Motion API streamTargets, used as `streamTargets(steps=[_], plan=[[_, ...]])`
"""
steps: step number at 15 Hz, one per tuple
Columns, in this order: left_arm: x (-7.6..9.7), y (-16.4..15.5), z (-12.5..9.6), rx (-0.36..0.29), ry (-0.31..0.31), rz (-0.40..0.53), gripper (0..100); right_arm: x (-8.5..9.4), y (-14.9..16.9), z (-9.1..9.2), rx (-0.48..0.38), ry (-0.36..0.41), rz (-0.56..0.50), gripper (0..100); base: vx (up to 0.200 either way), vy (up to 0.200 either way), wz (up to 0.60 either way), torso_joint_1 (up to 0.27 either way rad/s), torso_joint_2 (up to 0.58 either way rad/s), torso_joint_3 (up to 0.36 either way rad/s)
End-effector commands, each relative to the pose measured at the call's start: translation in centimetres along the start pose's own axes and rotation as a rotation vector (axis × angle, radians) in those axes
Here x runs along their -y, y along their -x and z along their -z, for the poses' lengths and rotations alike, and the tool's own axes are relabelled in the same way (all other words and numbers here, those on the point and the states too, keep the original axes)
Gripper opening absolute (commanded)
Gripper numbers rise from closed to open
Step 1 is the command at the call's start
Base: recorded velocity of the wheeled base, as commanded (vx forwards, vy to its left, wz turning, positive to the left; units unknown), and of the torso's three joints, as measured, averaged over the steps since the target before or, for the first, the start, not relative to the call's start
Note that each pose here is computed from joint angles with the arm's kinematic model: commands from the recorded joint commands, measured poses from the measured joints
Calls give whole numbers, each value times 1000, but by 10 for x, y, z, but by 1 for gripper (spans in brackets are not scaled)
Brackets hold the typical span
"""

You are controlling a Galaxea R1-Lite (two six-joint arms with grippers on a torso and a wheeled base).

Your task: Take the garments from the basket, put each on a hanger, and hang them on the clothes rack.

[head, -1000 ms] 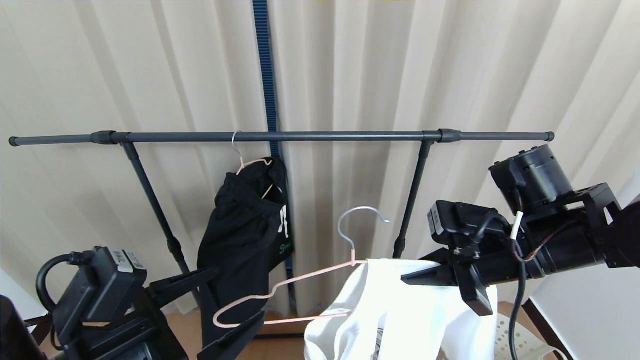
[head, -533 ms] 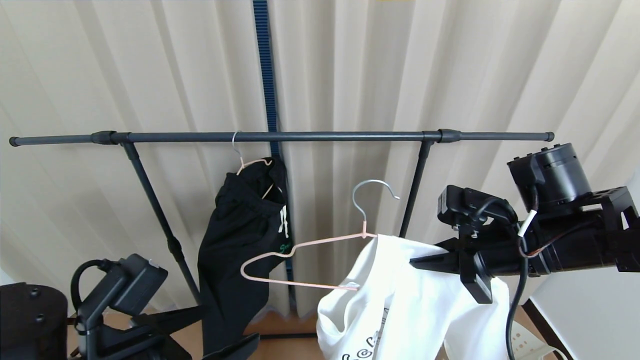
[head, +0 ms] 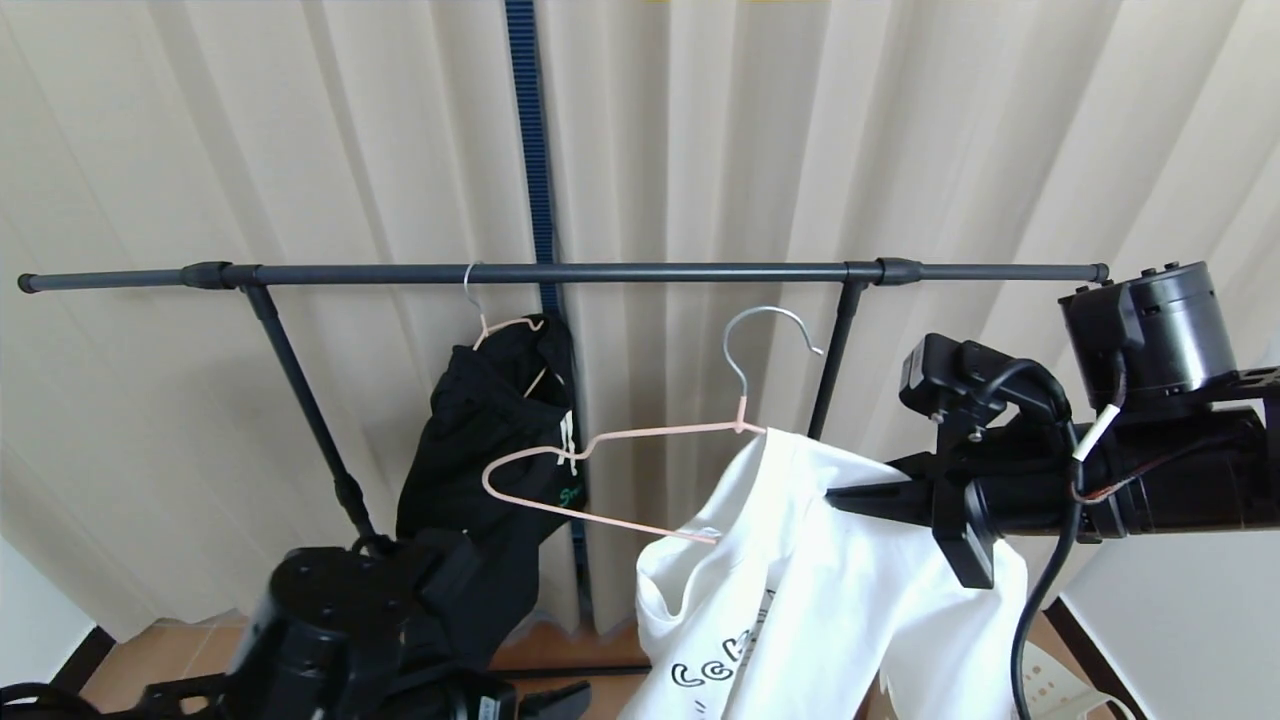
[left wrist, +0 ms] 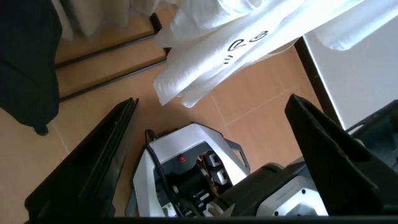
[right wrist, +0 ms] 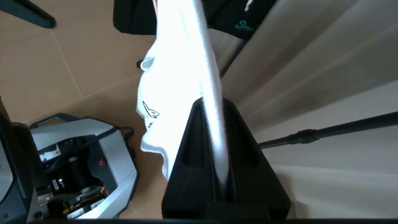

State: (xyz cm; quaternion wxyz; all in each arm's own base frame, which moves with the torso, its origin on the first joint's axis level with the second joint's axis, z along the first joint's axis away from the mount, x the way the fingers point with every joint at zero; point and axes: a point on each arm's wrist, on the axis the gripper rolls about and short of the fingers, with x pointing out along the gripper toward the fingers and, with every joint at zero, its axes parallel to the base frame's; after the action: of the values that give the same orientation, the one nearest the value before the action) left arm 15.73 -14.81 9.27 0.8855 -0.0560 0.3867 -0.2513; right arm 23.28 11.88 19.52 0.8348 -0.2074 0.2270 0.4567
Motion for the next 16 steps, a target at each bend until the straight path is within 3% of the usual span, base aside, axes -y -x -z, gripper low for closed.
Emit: streamTargets(steps=[1, 10, 16], plan=[[6, -41, -7, -55, 3, -46, 100, -2, 6, -2, 17, 10, 7, 0, 0, 0, 0, 0, 0, 0], [29, -88, -47, 60, 15, -78, 100, -7, 12, -5, 36, 23, 8, 0, 0, 0, 0, 0, 0, 0], [30, -107, -36, 38, -8, -158, 100, -8, 16, -6, 44, 26, 12, 0, 0, 0, 0, 0, 0, 0]])
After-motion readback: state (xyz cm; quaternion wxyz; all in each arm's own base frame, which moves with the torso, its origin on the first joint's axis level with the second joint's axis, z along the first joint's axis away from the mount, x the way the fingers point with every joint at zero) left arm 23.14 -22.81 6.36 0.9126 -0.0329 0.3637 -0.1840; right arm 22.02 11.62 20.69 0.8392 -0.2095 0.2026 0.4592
